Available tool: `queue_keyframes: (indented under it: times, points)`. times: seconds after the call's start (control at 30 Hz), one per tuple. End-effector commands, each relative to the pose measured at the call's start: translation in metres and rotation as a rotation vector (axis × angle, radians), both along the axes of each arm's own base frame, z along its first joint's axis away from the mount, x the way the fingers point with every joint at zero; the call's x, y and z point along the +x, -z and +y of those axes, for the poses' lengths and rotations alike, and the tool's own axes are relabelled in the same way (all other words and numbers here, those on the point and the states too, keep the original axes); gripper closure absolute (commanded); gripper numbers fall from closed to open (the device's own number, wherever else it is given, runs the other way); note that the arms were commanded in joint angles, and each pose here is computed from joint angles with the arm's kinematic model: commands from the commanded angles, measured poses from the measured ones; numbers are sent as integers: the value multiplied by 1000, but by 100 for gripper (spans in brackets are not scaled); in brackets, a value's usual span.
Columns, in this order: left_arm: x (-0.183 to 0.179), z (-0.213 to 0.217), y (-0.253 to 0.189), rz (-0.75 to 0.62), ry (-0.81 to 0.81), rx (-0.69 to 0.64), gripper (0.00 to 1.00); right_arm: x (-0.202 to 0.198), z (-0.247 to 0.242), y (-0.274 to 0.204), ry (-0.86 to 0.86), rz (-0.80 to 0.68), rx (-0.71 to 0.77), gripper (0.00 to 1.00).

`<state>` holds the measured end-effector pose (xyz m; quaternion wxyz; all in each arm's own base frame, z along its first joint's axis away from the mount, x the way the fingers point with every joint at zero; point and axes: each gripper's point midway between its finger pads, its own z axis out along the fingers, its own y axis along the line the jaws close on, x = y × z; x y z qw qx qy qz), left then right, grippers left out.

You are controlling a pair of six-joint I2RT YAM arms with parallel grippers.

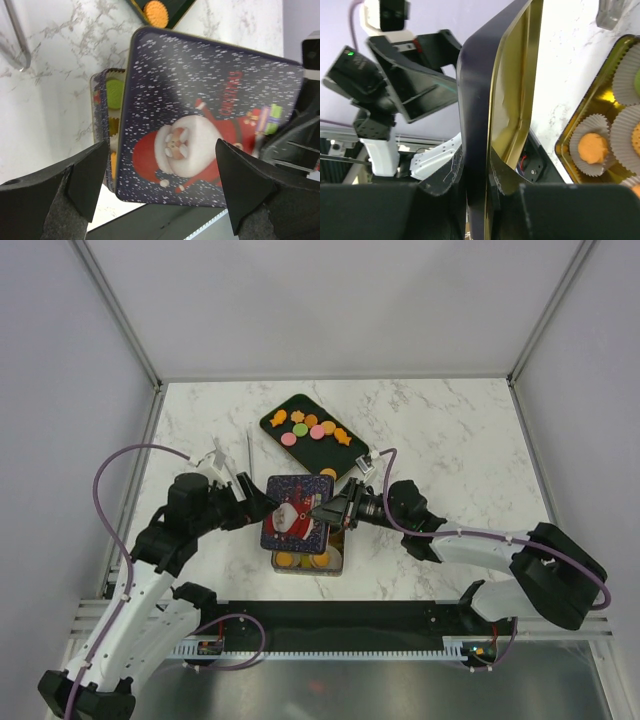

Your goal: Pack the cookies

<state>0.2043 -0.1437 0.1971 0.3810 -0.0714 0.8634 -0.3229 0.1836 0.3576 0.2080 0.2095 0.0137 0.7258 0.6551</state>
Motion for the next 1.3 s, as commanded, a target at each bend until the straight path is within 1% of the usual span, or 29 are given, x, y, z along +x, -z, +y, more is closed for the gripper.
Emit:
queue_keyframes:
  times: [0.0, 0.17, 0.43, 0.7, 0.87, 1.1, 1.13, 1.2, 1.23, 1.27]
  points:
    - [7, 1, 7, -3, -43, -19, 5, -3, 0, -37, -23, -51, 181, 100]
    - [9, 2, 26, 28, -59, -7, 5, -4, -2, -11, -18, 8, 149, 100]
    - [11, -2, 50, 69, -51, -4, 5, -6, -5, 14, -25, 62, 134, 100]
    - [10, -4, 78, 113, -58, 6, 6, -9, -7, 25, -32, 102, 179, 100]
    - [12, -8, 83, 110, -46, 4, 6, -5, -8, 34, -26, 119, 182, 100]
    - [10, -18, 98, 139, -7, 5, 6, -2, -19, 45, -13, 148, 183, 100]
    - [10, -19, 99, 139, -7, 7, 6, 0, -20, 47, -6, 155, 182, 100]
    - [11, -20, 101, 141, -4, 13, 6, -2, -22, 46, -12, 154, 189, 96]
    - [11, -20, 102, 141, -5, 16, 7, -2, -23, 47, -12, 158, 190, 92]
    - [10, -21, 103, 146, -1, 19, 7, -1, -23, 48, -10, 162, 189, 90]
